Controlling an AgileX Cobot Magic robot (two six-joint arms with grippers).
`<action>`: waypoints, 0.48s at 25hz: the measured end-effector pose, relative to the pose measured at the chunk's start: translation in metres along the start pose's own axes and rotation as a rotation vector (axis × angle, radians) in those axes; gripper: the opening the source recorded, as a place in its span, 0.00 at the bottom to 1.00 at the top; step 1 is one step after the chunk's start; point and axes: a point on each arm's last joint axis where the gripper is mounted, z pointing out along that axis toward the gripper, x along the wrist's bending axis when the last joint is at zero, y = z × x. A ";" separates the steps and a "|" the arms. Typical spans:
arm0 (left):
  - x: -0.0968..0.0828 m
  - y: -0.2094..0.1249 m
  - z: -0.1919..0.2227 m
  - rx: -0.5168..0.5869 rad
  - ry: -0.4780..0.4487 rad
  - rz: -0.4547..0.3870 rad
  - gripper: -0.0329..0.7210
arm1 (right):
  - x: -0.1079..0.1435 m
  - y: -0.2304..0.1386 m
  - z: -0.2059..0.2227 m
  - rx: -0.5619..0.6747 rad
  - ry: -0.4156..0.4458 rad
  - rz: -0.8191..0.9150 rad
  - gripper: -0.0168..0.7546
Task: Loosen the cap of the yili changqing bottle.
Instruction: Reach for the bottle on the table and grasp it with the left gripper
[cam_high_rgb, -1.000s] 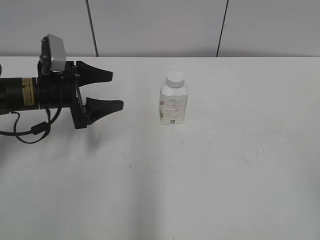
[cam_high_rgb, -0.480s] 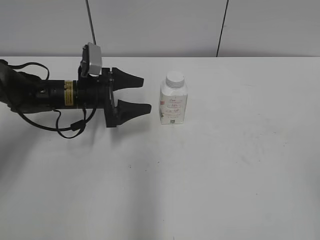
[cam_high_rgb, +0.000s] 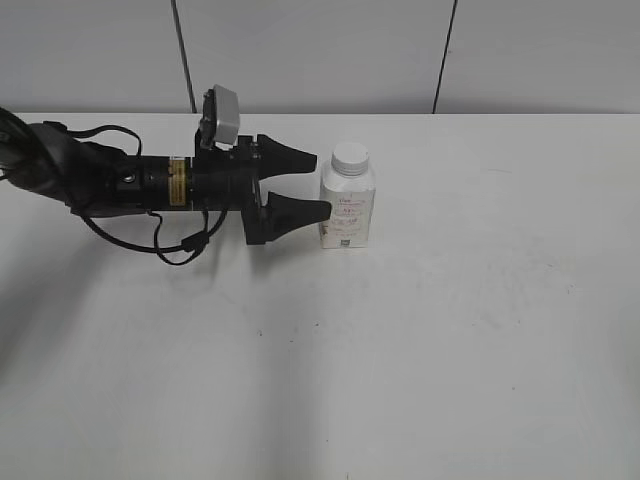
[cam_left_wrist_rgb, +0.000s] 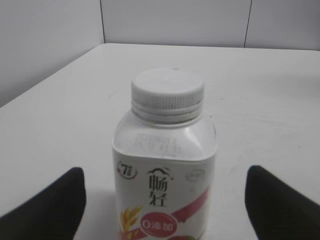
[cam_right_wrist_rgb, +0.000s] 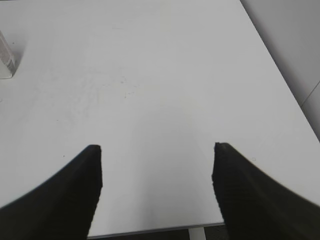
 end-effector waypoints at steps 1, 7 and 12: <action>0.000 0.000 0.003 -0.001 -0.004 -0.001 0.83 | 0.000 0.000 0.000 0.000 0.000 0.000 0.73; 0.002 -0.007 0.020 -0.004 -0.033 -0.014 0.83 | 0.000 0.000 0.000 0.000 0.000 0.000 0.73; 0.001 -0.013 0.033 -0.007 -0.049 -0.028 0.83 | 0.000 0.000 0.000 0.000 0.000 0.000 0.73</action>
